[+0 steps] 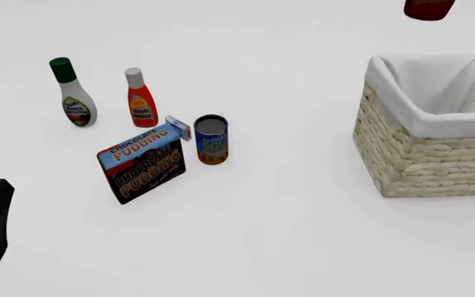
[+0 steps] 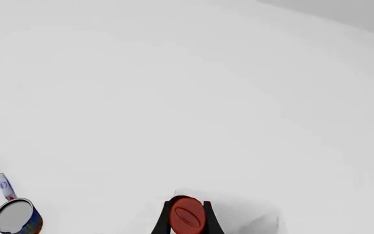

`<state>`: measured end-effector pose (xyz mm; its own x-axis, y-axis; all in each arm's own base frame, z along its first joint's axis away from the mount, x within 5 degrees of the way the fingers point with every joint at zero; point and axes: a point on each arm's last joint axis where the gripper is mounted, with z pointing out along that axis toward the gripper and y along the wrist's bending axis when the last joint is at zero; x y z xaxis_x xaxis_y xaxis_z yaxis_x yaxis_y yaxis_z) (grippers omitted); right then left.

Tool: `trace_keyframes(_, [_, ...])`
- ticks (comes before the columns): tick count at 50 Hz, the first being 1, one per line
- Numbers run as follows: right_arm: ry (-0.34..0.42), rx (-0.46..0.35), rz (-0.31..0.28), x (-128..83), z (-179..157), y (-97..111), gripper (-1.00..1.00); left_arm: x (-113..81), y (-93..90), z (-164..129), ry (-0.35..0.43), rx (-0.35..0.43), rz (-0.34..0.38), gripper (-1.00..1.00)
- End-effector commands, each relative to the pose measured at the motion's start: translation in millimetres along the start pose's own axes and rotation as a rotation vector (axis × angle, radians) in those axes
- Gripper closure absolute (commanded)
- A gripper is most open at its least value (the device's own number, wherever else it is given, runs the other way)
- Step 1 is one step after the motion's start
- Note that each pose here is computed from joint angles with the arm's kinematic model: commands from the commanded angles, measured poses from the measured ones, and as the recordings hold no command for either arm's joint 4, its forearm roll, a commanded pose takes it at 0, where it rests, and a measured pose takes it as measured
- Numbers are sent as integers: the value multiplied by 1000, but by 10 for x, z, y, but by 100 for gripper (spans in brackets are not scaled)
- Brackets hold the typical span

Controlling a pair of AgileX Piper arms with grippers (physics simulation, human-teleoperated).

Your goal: Pick the bbq sauce and place it in the basket.

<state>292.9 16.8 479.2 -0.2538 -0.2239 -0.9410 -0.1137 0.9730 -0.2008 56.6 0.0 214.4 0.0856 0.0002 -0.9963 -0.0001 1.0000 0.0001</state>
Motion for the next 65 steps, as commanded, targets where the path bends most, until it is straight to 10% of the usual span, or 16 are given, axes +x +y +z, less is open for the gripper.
trace_keyframes(1, [-3, 72, 28, 74, -233, -182, 100, 0, 0, 0, 0, 0, 0, -100])
trace_keyframes(65, [200, 200, 117, 1239, 113, -448, 100, 2, 1, 3, 3, -2, 7, -100])
